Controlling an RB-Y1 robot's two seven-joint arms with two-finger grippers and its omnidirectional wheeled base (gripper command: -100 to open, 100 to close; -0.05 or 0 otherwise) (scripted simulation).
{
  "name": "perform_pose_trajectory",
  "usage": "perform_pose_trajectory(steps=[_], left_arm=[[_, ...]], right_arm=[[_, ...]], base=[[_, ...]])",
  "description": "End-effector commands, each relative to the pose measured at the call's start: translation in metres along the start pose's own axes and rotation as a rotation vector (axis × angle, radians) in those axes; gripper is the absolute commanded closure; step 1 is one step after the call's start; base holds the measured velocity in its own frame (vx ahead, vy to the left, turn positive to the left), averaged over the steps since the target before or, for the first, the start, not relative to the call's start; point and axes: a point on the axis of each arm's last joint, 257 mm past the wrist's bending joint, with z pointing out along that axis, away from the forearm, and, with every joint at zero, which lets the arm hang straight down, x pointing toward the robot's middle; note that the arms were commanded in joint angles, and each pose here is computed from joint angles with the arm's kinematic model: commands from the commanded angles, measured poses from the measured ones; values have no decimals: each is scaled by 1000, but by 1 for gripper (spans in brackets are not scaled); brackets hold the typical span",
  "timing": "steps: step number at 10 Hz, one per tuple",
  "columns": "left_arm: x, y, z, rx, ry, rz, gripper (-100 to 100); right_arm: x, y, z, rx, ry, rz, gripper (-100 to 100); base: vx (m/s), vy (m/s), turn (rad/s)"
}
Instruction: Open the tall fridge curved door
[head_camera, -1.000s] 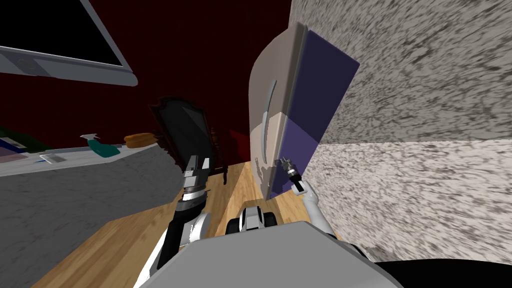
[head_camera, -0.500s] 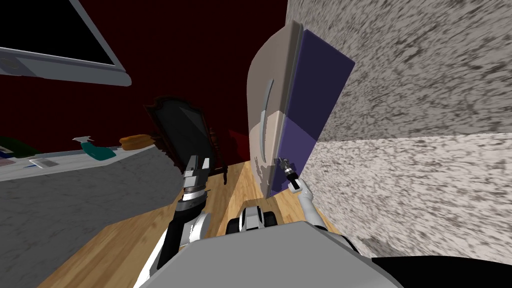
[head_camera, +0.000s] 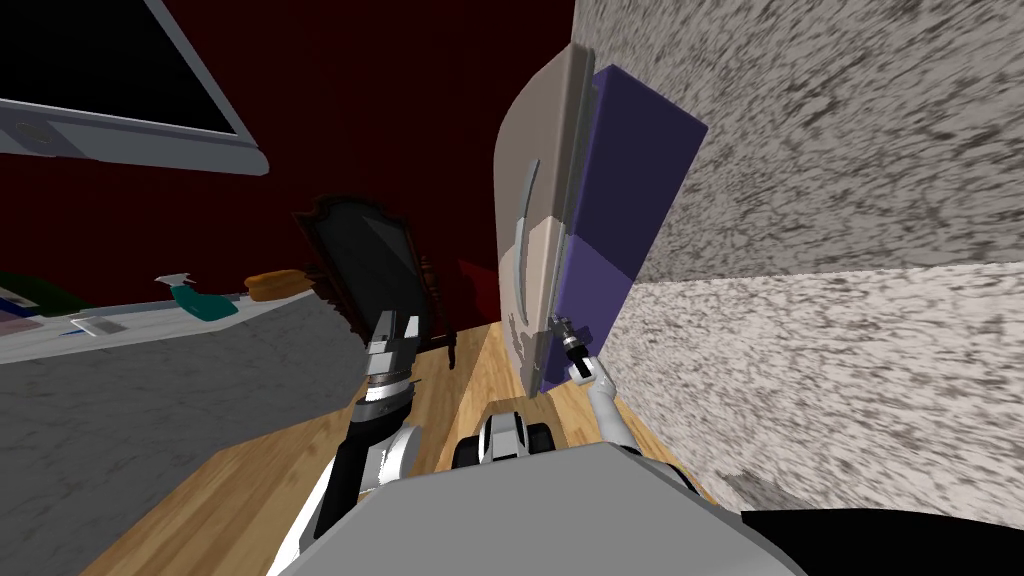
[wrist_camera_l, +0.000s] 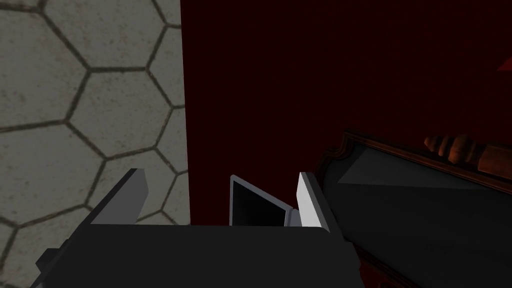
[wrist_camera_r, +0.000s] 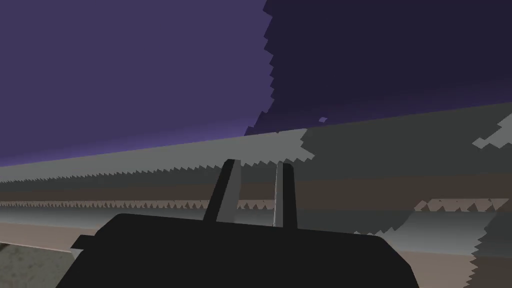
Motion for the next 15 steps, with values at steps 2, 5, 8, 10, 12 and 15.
perform_pose_trajectory(steps=[2,5,8,10,12,15], left_arm=[[0,0,0,0,0,0,0],[0,0,0,0,0,0,0],[0,0,0,0,0,0,0],[0,0,0,0,0,0,0],[0,0,0,0,0,0,0],[0,0,0,0,0,0,0]], right_arm=[[-47,28,13,-1,-34,65,-100],[-58,32,16,1,-38,91,-100],[-59,25,28,3,-37,89,-100],[-58,29,23,1,-34,92,100],[-47,22,22,18,-4,83,100],[-36,14,23,35,29,74,100]], base=[[13,58,41],[3,17,-12],[44,12,20],[-22,-13,-22],[30,190,-71],[2,281,-40]])
